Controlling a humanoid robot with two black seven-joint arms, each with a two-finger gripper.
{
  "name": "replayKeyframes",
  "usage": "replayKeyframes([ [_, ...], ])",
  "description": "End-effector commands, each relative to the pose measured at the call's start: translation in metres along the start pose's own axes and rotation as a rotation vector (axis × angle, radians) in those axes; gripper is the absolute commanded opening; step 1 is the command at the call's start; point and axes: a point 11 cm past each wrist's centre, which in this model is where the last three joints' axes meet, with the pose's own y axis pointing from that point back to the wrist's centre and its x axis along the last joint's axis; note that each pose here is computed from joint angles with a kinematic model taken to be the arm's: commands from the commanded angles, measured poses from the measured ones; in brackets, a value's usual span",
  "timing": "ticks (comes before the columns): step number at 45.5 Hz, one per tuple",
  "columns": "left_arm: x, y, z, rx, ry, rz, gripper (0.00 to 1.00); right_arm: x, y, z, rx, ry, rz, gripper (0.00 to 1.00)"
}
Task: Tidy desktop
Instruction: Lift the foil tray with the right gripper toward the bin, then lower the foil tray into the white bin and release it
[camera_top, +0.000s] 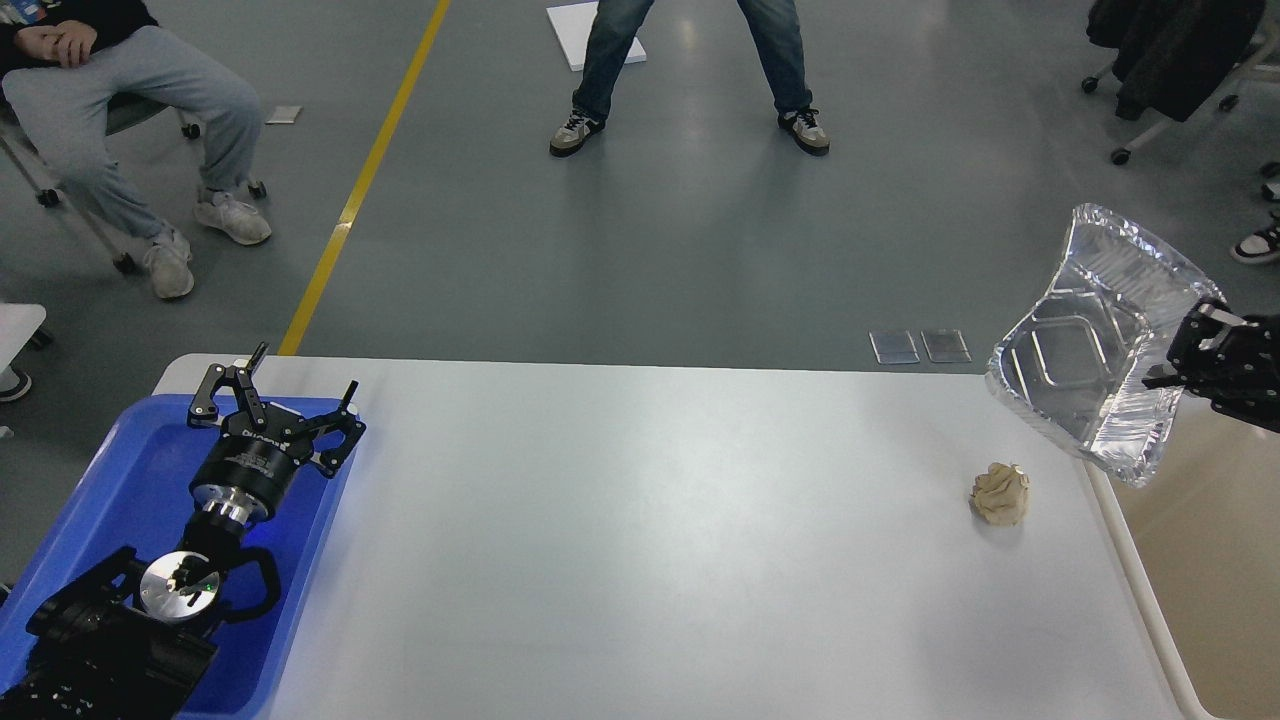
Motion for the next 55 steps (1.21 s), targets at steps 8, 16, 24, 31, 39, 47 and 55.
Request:
replayKeyframes([
  [8,0.0,0.0,0.0,-0.001,0.0,0.0,1.0,0.019,-0.014,0.085,0.003,-0.441,0.159,0.0],
  [16,0.0,0.0,0.0,0.0,0.0,0.0,1.0,0.007,-0.04,0.11,0.005,-0.567,0.171,0.0],
  [24,0.0,0.0,0.0,-0.002,0.001,0.0,1.0,0.002,-0.061,0.132,-0.012,-0.623,0.231,0.0],
  [31,0.0,0.0,0.0,-0.001,0.0,0.0,1.0,0.006,-0.072,0.156,-0.018,-0.667,0.309,0.0],
  [39,0.0,0.0,0.0,-0.002,0.001,0.0,1.0,0.002,-0.084,0.178,-0.05,-0.678,0.36,0.0],
  [47,0.0,0.0,0.0,-0.001,0.001,0.0,1.0,-0.002,-0.094,0.193,-0.075,-0.717,0.465,0.0],
  [55,0.0,0.0,0.0,-0.001,0.001,0.0,1.0,0.003,-0.09,0.208,-0.09,-0.743,0.55,0.0],
])
